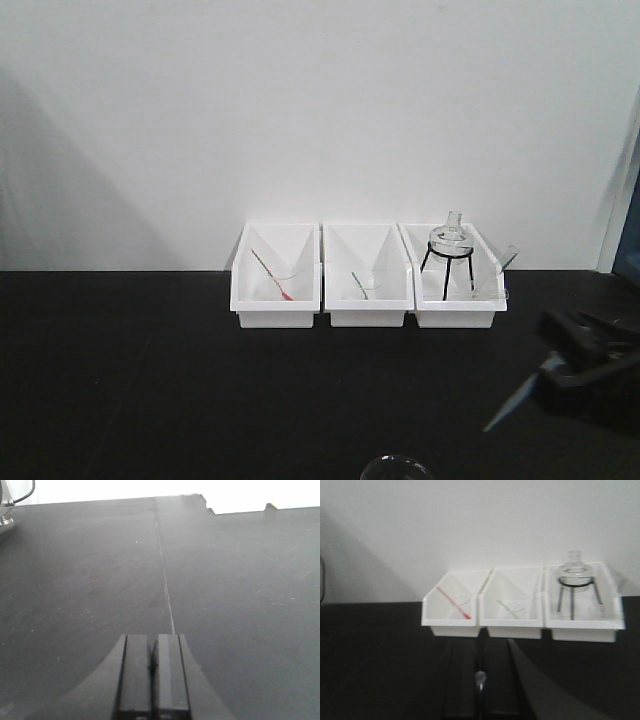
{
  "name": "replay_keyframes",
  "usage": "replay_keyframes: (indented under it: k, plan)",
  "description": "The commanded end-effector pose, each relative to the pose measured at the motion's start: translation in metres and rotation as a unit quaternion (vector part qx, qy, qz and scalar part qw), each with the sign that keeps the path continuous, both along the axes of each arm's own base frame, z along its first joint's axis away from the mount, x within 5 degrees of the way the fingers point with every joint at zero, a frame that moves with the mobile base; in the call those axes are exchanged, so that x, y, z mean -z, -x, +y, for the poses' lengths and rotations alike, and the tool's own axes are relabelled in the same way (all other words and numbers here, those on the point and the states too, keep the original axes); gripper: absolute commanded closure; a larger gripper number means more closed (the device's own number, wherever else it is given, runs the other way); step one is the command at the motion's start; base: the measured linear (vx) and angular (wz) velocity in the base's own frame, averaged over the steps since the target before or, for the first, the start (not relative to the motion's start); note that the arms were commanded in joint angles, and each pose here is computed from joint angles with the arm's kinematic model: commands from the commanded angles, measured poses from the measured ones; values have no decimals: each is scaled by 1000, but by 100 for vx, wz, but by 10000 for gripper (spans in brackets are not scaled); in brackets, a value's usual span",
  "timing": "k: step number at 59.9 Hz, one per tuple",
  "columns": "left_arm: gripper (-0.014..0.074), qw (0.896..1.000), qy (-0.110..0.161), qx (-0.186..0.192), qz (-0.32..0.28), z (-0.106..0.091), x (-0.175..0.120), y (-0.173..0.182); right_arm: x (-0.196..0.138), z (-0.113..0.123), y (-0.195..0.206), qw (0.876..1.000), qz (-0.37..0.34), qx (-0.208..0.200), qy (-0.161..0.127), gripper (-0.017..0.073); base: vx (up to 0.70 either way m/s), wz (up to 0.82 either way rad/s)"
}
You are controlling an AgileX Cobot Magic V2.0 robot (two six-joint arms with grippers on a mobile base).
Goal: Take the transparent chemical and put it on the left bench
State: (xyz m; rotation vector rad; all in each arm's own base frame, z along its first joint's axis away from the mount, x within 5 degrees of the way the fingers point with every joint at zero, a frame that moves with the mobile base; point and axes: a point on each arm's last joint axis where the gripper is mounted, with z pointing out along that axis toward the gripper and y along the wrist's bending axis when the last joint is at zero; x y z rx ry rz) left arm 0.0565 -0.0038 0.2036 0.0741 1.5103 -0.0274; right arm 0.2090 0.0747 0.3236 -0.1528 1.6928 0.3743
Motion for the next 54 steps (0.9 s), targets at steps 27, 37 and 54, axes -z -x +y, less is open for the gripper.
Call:
replay_keyframes:
  k: [27, 37, 54]
  plan:
    - [597, 999, 7, 0, -40, 0, -3, 1, 59, 66, -71, 995, 41, -75, 55, 557, 0, 0]
    - [597, 999, 7, 0, -40, 0, -3, 1, 77, 70, -78, 993, 59, -78, 65, 456, 0, 0]
    - [597, 999, 7, 0, -40, 0, -3, 1, 76, 71, -80, 995, 43, -77, 55, 67, 0, 0]
